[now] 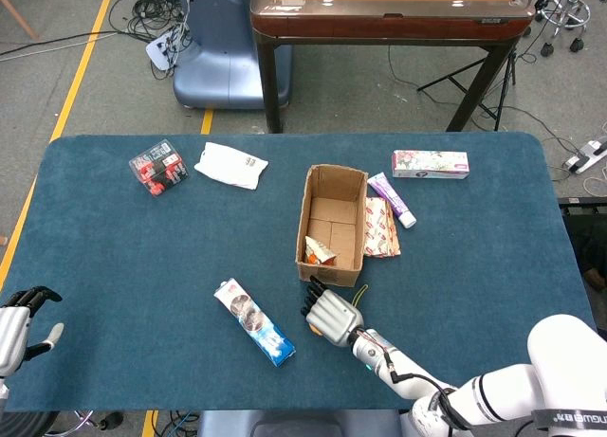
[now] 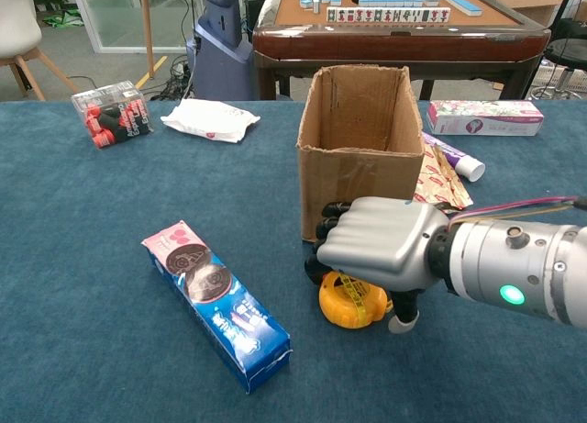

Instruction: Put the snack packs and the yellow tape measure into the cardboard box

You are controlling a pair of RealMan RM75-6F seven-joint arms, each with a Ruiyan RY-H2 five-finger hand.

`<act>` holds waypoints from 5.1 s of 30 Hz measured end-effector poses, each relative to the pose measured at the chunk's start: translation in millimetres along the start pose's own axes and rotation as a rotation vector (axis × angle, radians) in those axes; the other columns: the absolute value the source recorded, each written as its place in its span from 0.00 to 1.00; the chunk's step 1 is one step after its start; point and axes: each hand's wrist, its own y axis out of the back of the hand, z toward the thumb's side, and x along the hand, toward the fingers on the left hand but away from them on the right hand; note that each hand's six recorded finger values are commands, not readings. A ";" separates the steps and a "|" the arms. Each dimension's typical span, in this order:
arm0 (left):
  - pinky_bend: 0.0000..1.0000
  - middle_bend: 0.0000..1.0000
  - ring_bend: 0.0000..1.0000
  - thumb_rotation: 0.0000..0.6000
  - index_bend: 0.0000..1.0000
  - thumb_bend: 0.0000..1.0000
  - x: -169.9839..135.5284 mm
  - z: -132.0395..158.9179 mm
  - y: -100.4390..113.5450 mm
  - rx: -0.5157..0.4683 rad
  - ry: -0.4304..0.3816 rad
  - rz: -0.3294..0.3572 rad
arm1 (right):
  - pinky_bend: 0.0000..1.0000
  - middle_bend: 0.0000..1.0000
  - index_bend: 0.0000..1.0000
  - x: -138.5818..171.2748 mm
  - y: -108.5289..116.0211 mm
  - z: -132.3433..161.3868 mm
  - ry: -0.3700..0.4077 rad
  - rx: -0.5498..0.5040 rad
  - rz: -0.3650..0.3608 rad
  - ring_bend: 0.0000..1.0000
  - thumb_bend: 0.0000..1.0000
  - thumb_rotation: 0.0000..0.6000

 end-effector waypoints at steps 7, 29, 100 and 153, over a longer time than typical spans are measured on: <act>0.62 0.34 0.32 1.00 0.39 0.26 -0.1 -2.0 0.9 0.002 0.007 0.001 | 0.01 0.33 0.30 -0.9 -1.6 1.0 -0.001 -0.002 0.014 0.11 0.00 1.00; 0.62 0.34 0.32 1.00 0.39 0.26 -0.8 -1.1 1.1 0.004 0.002 -0.003 | 0.01 0.49 0.45 1.3 2.1 -1.0 -0.005 -0.008 -0.017 0.28 0.00 1.00; 0.62 0.34 0.32 1.00 0.39 0.26 -0.4 -1.8 -3.1 0.011 0.008 -0.023 | 0.02 0.40 0.46 24.5 114.3 -142.7 -0.441 -0.191 -0.392 0.25 0.01 1.00; 0.62 0.34 0.32 1.00 0.39 0.26 0.1 1.9 -8.0 0.029 0.001 -0.032 | 0.02 0.22 0.25 157.0 53.2 -198.9 -0.557 -0.182 -0.309 0.07 0.00 1.00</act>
